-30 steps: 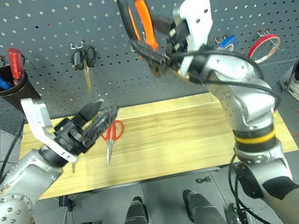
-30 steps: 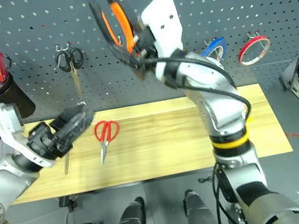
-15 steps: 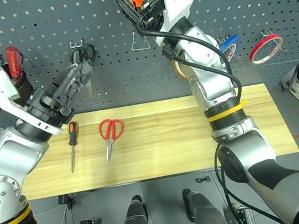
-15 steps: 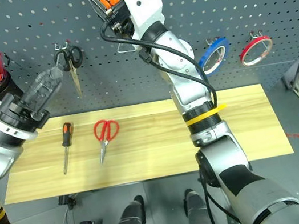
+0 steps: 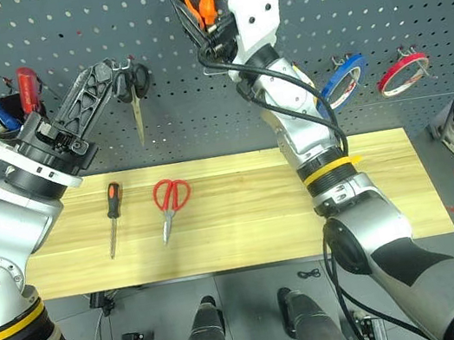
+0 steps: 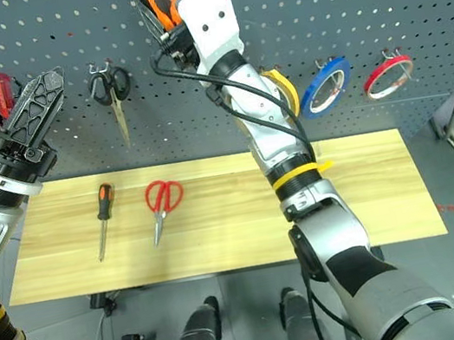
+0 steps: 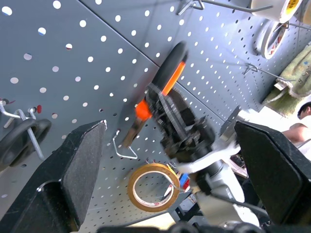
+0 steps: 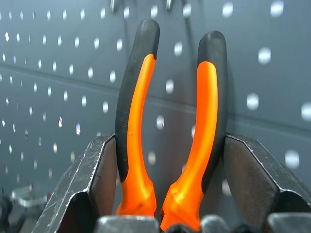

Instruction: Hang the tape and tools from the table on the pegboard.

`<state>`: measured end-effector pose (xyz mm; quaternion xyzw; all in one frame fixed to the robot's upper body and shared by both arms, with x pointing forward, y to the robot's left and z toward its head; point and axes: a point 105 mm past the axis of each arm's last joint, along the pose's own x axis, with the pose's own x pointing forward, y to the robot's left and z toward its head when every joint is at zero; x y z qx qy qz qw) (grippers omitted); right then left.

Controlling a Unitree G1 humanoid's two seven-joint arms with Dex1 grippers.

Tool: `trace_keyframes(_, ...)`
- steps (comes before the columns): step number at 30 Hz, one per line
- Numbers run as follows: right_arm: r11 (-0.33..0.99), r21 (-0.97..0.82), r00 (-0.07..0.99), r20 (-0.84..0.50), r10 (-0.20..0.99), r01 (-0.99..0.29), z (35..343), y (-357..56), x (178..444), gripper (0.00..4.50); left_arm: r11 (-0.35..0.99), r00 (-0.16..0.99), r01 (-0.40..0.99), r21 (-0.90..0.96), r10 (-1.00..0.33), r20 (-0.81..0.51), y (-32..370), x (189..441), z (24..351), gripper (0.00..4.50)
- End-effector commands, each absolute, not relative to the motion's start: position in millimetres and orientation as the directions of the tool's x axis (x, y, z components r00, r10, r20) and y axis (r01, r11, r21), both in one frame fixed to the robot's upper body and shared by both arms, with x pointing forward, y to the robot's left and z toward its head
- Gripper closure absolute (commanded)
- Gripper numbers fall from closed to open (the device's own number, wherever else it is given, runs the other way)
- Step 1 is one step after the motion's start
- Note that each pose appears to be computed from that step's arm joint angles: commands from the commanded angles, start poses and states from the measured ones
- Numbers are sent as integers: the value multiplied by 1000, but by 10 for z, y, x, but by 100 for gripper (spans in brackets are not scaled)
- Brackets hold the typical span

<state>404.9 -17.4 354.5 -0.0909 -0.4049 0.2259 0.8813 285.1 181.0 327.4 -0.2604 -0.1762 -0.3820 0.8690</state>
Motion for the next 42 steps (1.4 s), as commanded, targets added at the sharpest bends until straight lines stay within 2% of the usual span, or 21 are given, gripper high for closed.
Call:
trace_keyframes(1, 902, -330, 574, 696, 432, -279, 3553, -270, 4052, 58, 574, 622, 771, -275, -589, 516, 1788, 2770, 3340, 0)
trace_keyframes(3, 901, -333, 575, 693, 434, -279, 3537, -278, 4050, 5, 573, 623, 771, -277, -591, 513, 1785, 2769, 3329, 0)
trace_keyframes(13, 887, -360, 566, 683, 461, -288, 3506, -393, 3974, 5, 569, 629, 772, -285, -618, 471, 1756, 2788, 3221, 0)
trace_keyframes(18, 795, -444, 569, 555, 606, -413, 3323, -538, 3759, 5, 615, 667, 745, -256, -692, 277, 1696, 2755, 2766, 0)
trace_keyframes(23, 757, -473, 599, 468, 650, -451, 3287, -738, 3570, 5, 696, 729, 685, -217, -661, 180, 1735, 2826, 2501, 0)
trace_keyframes(25, 726, -462, 604, 409, 685, -510, 3224, -746, 3511, 5, 744, 767, 641, -189, -633, 108, 1754, 2887, 2336, 0)
trace_keyframes(27, 629, -439, 561, 290, 775, -642, 3033, -677, 3385, 5, 821, 829, 554, -140, -560, -6, 1811, 3000, 2067, 0)
trace_keyframes(29, 499, -376, 481, 147, 864, -781, 2765, -611, 3205, 5, 869, 863, 487, -90, -495, -99, 1804, 3076, 1814, 0)
trace_keyframes(32, 333, -304, 350, -2, 937, -893, 2465, -575, 2940, 5, 932, 916, 361, -33, -361, -174, 1822, 3194, 1501, 0)
trace_keyframes(34, 276, -275, 299, -44, 953, -921, 2376, -569, 2844, 5, 947, 928, 319, 24, -308, -210, 1827, 3230, 1371, 0)
trace_keyframes(37, 236, -269, 272, -107, 956, -934, 2215, -593, 2821, 5, 981, 941, 179, 71, -150, -304, 1953, 3345, 1053, 0)
trace_keyframes(42, 200, -282, 242, -120, 963, -938, 2203, -513, 2842, 5, 992, 922, 63, 108, -17, -387, 2045, 3436, 685, 0)
